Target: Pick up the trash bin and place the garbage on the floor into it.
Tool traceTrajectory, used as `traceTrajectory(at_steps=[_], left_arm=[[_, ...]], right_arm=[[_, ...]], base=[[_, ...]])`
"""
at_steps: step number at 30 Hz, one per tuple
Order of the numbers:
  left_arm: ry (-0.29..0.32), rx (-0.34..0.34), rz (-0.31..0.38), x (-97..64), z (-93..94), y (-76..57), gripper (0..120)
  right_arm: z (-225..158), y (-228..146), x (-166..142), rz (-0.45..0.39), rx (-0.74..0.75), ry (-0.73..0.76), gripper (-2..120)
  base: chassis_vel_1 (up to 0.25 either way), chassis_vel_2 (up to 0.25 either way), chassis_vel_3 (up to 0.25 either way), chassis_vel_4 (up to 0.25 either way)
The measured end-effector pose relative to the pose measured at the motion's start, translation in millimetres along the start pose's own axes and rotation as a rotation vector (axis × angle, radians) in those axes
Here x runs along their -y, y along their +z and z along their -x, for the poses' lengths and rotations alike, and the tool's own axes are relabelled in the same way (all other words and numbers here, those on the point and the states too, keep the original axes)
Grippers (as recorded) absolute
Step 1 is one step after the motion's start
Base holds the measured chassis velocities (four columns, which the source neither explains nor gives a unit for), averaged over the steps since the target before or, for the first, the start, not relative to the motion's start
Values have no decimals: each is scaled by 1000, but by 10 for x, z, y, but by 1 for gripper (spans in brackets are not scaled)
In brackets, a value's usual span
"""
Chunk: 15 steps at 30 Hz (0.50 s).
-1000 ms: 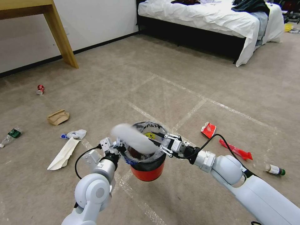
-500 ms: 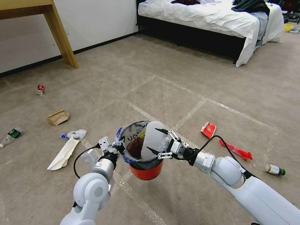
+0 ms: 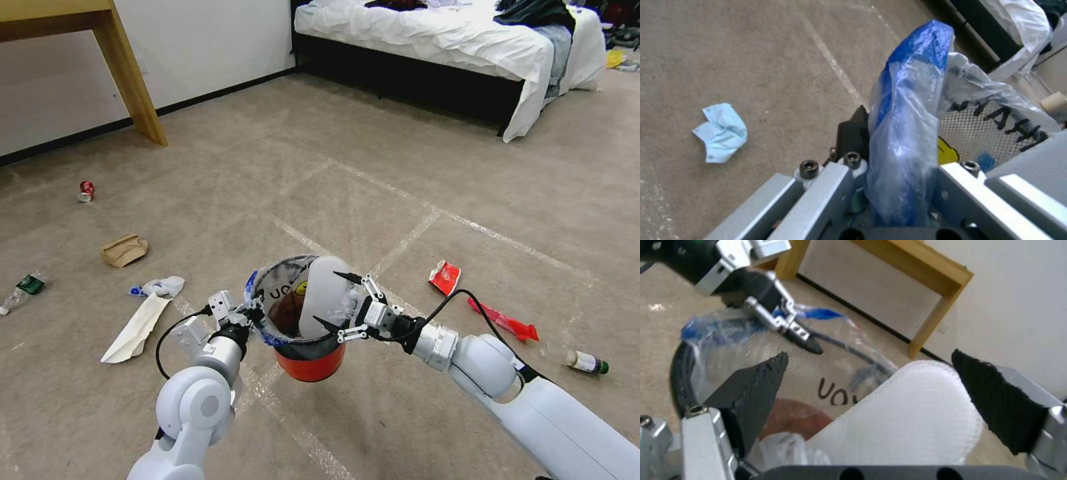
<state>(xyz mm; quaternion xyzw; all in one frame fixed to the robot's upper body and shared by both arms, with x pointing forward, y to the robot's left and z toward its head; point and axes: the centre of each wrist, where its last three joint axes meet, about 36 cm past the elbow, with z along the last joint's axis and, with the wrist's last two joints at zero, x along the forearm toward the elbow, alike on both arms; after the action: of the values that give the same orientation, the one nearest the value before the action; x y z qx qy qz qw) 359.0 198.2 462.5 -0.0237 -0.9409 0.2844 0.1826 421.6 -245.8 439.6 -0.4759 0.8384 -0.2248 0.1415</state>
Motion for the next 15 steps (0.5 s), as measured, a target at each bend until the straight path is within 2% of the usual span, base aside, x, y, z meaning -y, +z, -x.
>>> traceTrajectory(at_steps=[8,15], left_arm=[[-61,34,25,-128,-17,-8,4],[-127,62,44,-323,-63,-16,4]], right_arm=[[-9,-100,127,48,23,90,95],[-100,-63,314,151,32,266,95]], base=[[0,0,0,0],[0,0,0,0]])
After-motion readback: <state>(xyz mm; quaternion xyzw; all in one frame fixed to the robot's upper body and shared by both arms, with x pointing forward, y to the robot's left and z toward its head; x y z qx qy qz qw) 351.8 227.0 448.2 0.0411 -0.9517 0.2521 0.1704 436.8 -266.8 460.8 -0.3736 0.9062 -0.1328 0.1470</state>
